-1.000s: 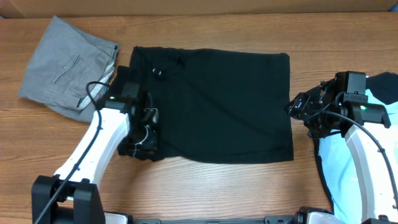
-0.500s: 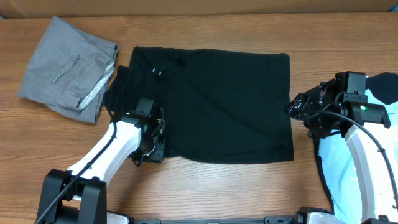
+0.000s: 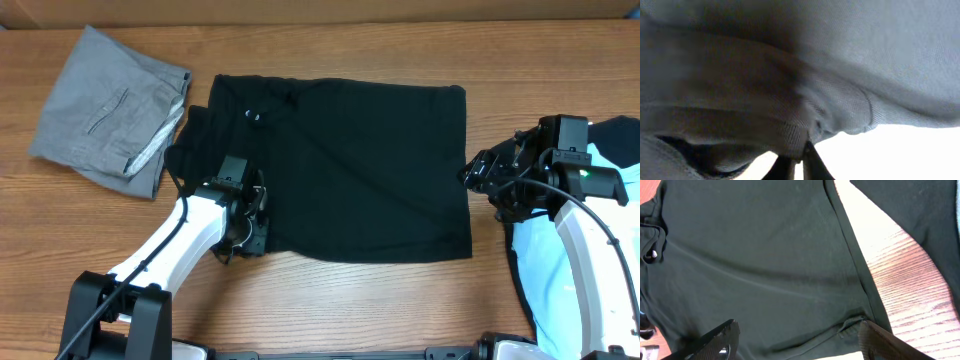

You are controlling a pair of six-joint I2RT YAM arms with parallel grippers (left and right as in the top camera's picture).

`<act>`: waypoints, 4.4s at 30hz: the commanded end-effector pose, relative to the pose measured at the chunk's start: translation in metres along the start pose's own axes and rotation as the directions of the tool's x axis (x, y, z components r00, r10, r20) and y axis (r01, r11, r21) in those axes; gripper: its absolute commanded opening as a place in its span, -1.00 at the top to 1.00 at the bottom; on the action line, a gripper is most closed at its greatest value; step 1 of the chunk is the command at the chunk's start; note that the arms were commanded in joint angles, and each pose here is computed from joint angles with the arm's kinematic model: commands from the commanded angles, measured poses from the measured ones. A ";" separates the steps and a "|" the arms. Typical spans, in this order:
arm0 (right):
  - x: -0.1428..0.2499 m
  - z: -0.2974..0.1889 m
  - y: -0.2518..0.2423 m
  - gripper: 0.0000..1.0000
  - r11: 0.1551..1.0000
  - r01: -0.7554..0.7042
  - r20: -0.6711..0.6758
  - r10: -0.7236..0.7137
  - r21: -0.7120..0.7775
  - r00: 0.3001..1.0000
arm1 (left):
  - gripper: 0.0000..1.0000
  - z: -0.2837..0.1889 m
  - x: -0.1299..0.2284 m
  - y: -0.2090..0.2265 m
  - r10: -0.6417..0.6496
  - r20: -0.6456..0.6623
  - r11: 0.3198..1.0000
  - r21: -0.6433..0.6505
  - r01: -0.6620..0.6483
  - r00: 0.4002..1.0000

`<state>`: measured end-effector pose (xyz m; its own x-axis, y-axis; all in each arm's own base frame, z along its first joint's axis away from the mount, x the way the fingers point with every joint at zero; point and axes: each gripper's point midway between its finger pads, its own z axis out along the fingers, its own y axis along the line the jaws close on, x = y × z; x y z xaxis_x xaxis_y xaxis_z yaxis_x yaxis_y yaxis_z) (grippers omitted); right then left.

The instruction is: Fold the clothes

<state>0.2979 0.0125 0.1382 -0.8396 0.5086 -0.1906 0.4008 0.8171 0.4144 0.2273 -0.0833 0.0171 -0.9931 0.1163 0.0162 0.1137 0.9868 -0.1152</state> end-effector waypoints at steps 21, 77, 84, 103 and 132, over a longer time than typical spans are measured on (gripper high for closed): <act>-0.008 -0.007 0.004 -0.60 1.000 0.015 0.033 -0.014 -0.010 0.999 | 0.81 -0.022 0.000 -0.017 0.022 -0.039 0.997 0.070 -0.019 0.999; -0.006 -0.007 0.003 -0.61 1.000 0.012 0.027 -0.012 -0.007 1.000 | 0.70 -0.003 0.011 -0.007 0.000 -0.050 1.000 0.029 0.001 0.999; -0.006 -0.007 0.003 -0.61 1.000 0.012 0.026 -0.012 -0.007 1.000 | 0.92 -0.004 0.010 -0.015 0.015 -0.045 0.997 0.079 -0.011 0.999; -0.006 -0.007 0.003 -0.61 1.000 0.012 0.027 -0.012 -0.007 1.000 | 0.85 -0.032 -0.050 -0.025 0.068 0.153 0.993 0.082 -0.082 0.986; -0.006 -0.007 0.003 -0.61 1.000 0.012 0.026 -0.012 -0.007 1.000 | 0.14 -0.060 -0.071 -0.013 -0.005 0.098 0.998 0.061 -0.001 0.995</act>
<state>0.2976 0.0125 0.1380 -0.8409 0.5065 -0.1905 0.3993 0.8184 0.4132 0.2783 -0.1010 0.0552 -0.9919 0.1225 -0.0342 0.1267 0.9749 -0.1831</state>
